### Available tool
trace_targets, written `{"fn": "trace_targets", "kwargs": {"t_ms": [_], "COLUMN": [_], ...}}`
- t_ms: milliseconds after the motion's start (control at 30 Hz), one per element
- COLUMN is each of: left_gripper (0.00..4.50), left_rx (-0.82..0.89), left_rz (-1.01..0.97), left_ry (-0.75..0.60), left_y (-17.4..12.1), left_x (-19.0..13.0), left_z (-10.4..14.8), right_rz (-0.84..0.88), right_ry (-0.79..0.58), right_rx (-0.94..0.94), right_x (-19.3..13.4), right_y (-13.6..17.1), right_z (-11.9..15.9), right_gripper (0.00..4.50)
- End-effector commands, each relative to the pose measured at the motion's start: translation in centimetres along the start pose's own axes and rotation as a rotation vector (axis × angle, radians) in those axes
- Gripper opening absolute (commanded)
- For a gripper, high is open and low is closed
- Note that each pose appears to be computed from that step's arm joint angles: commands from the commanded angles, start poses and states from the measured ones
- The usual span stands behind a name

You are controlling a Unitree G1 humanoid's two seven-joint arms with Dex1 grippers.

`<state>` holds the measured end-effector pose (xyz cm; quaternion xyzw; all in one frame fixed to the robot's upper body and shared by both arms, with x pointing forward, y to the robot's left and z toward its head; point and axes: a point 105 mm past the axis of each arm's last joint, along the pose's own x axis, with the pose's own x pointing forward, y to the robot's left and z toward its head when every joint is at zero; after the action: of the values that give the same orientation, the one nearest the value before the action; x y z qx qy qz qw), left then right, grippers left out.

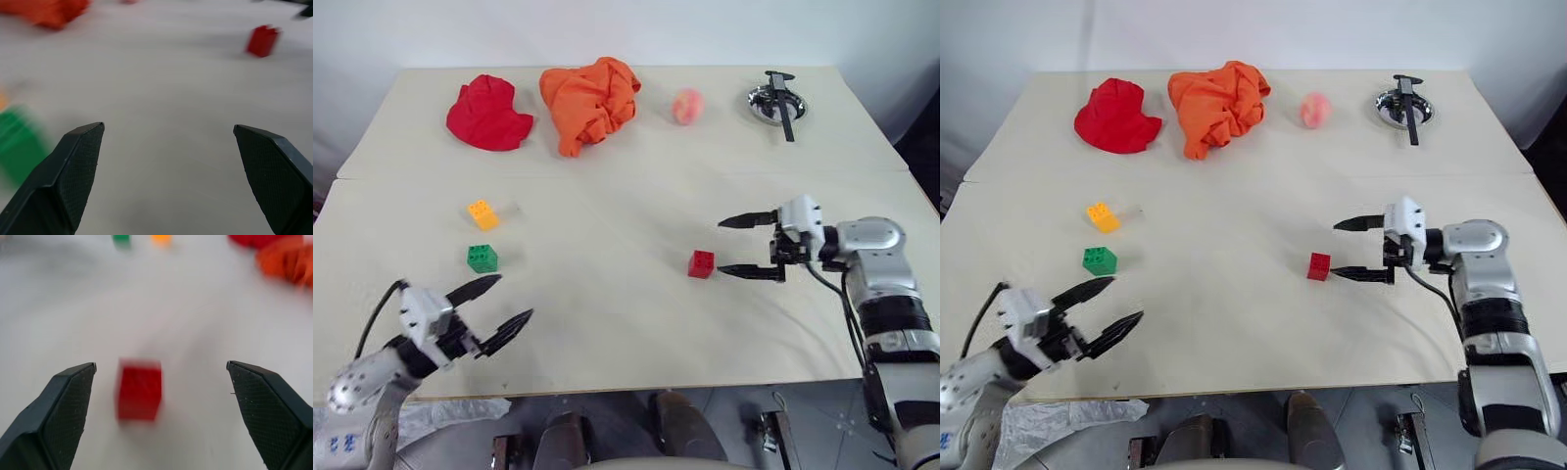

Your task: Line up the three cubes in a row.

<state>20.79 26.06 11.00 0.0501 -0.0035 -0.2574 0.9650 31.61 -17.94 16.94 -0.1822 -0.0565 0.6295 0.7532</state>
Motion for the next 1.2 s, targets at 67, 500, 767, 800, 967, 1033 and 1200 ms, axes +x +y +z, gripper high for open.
{"fn": "trace_targets", "kwargs": {"t_ms": [67,500,767,800,967,1033,1200], "left_gripper": [4.5,4.5,4.5,4.5,4.5,4.31,2.88], "left_rx": [-0.03,-0.062,-0.121,-0.134,-0.163,-0.161,-0.15], "left_rz": [0.33,0.431,0.559,0.593,0.537,0.555,0.511], "left_ry": [-0.054,-0.116,-0.036,-0.025,0.02,0.03,0.023], "left_y": [2.9,1.5,2.3,2.6,1.9,2.1,1.9], "left_x": [-4.8,-0.8,6.3,6.8,9.6,9.8,10.3], "left_z": [0.1,1.4,1.8,1.6,0.9,0.8,1.1], "right_rz": [0.003,-0.064,-0.037,-0.037,-0.044,-0.051,-0.085], "right_ry": [-0.187,-0.23,-0.207,-0.206,-0.201,-0.196,-0.181], "right_rx": [0.004,0.091,0.114,0.114,0.112,0.111,0.106], "right_x": [1.4,2.6,2.3,2.3,2.4,2.2,1.7], "right_y": [2.1,4.1,4.9,5.0,5.4,5.5,5.6], "right_z": [2.9,2.4,2.4,2.5,2.6,2.5,2.2], "right_gripper": [4.49,4.49,4.49,4.49,4.49,4.5,4.5]}}
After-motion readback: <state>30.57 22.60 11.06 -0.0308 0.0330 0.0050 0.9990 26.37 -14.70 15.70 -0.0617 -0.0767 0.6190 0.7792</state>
